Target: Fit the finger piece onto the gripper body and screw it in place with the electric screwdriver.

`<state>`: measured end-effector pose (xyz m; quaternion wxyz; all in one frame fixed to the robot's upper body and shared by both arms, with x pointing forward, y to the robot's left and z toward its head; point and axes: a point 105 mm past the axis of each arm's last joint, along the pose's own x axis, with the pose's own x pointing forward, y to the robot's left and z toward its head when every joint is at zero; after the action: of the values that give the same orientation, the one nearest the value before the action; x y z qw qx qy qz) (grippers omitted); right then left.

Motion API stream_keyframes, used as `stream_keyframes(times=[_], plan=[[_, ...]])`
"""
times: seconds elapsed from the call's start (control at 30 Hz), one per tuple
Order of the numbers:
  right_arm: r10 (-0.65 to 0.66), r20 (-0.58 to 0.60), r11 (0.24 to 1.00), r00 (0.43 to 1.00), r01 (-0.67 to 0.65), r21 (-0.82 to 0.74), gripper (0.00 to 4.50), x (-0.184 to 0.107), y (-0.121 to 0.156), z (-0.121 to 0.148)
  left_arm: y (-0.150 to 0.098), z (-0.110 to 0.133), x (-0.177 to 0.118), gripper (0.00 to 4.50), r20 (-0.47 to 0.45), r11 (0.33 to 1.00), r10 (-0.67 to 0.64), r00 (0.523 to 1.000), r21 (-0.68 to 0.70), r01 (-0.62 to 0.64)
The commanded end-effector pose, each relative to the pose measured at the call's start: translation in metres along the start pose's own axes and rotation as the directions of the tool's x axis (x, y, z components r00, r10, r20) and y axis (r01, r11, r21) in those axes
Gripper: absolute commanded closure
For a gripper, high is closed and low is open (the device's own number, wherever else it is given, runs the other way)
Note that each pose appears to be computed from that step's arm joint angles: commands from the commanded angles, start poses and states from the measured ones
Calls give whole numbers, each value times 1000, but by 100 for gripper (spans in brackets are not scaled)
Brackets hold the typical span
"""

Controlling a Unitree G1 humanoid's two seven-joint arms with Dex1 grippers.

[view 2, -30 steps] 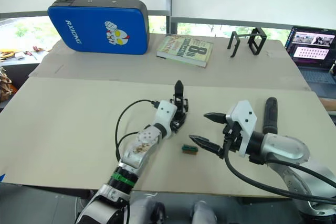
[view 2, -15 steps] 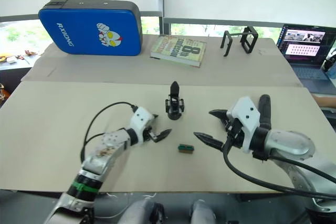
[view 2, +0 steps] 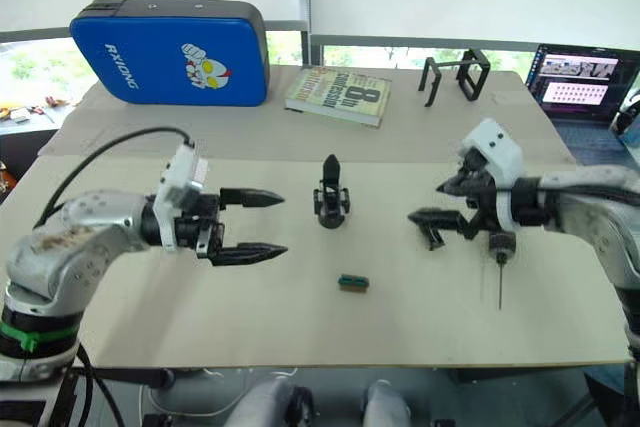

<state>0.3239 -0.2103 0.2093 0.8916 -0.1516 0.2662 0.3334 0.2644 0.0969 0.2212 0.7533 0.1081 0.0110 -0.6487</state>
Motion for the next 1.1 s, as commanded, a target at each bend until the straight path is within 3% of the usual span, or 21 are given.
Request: stream_keyframes(times=[0.03,0.13,0.3,0.5,0.7,0.73,0.9,1.0,1.1], plan=[[-75,-170,976,983,107,189,0,13,-24,-16,1,22,10,3,100,996,8,995,86,-16],[-54,-282,954,958,133,270,0,23,-27,-27,1,32,13,3,148,996,-2,989,85,-11],[20,-428,936,903,134,326,0,33,-18,-50,-10,32,13,3,114,988,-117,987,111,104],[-21,-436,943,900,163,291,0,44,-30,-53,-20,33,10,3,90,980,-186,978,95,177],[-28,-420,960,907,142,241,0,58,-39,-54,-15,28,10,3,64,984,-148,987,109,140],[-32,-417,963,908,139,230,53,60,-40,-53,-13,28,11,0,66,985,-139,988,114,131],[-3,-411,978,911,88,188,220,62,-40,-55,-2,24,12,0,50,991,-73,996,113,67],[-4,-378,998,926,28,56,325,57,-41,-52,7,18,11,0,39,997,-20,999,77,17],[-28,-270,989,962,-13,-146,340,51,-42,-31,19,10,11,0,52,998,68,996,6,-68]])
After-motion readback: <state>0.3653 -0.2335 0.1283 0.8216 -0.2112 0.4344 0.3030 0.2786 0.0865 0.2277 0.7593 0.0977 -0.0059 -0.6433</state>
